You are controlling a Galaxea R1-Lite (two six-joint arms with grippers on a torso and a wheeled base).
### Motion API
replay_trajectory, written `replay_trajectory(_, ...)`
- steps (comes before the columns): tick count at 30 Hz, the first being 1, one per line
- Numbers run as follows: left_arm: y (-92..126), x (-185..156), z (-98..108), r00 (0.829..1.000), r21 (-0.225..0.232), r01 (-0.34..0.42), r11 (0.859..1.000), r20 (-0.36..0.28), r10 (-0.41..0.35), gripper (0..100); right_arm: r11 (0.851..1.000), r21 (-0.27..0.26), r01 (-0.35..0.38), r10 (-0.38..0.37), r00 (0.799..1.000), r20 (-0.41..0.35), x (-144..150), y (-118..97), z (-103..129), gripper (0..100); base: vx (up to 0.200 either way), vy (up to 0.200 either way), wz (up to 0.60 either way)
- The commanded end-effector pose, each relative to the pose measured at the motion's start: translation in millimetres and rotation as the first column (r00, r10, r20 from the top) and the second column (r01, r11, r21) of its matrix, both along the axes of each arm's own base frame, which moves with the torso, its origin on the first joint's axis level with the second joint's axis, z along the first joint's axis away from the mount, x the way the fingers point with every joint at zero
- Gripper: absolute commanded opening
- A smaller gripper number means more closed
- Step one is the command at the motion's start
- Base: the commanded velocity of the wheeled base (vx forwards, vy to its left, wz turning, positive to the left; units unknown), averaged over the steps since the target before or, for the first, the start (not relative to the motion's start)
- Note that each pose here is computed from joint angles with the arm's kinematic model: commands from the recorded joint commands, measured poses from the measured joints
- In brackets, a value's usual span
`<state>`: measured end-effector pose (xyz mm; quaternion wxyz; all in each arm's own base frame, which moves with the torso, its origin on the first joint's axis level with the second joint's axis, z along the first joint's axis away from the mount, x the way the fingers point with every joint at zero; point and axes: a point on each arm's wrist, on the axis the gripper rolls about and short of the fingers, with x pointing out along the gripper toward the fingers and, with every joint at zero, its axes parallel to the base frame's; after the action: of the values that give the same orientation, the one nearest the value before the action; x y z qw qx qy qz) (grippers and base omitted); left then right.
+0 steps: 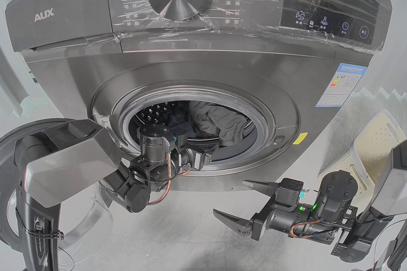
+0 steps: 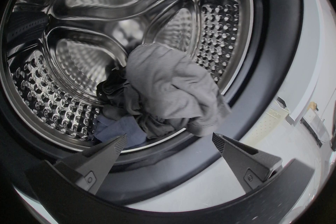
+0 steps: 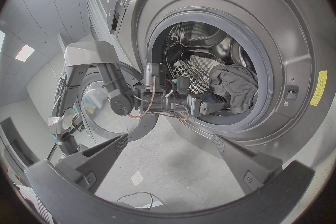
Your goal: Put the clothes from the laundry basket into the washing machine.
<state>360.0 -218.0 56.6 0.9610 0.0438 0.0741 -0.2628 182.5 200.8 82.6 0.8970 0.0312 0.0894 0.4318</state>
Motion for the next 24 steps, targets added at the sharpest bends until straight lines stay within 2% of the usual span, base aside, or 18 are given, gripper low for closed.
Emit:
replay_trajectory(1,0.1,-18.6,15.0,0.999,-0.008,0.047,0.999,0.014,-0.047,100,1.0,0.003,0.001,-0.001,1.0,0.002,0.1,-0.3,0.9,100,0.0,0.0,0.0)
replay_trajectory(4,-6.6,-19.4,20.8,0.996,-0.034,0.079,0.996,0.034,-0.078,100,1.0,0.003,-0.001,0.001,1.0,0.002,-0.2,0.0,0.9,100,0.0,0.0,0.0)
replay_trajectory(6,-13.3,-11.6,26.3,0.994,-0.063,0.086,0.994,0.079,-0.081,100,1.0,0.003,-0.001,0.001,1.0,0.002,0.1,0.3,0.7,100,0.0,0.0,0.0)
replay_trajectory(12,-25.7,12.3,8.1,0.993,-0.074,0.078,0.994,0.097,-0.07,100,1.0,0.002,-0.001,0.001,1.0,0.001,-0.4,-0.2,0.6,100,0.0,0.0,0.0)
replay_trajectory(15,-34.9,34.7,-24.2,0.995,-0.09,0.054,0.994,0.083,-0.047,100,1.0,0.0,-0.003,0.003,1.0,-0.001,-0.8,0.5,-0.2,100,0.0,0.0,0.0)
replay_trajectory(18,-37.3,50.0,-41.9,0.996,-0.095,0.03,0.995,0.089,-0.022,100,1.0,0.001,-0.004,0.004,1.0,0.0,-0.6,0.8,0.1,100,0.0,0.0,0.0)
replay_trajectory(23,-36.3,76.6,-48.0,0.989,-0.123,-0.034,0.992,0.139,0.052,100,1.0,0.002,0.001,-0.001,1.0,0.001,0.5,0.1,0.3,100,0.0,0.0,0.0)
replay_trajectory(24,-31.3,93.4,-42.5,0.978,-0.146,-0.09,0.985,0.176,0.115,100,1.0,0.001,0.001,-0.001,1.0,0.0,0.6,0.2,-0.1,100,0.0,0.0,0.0)
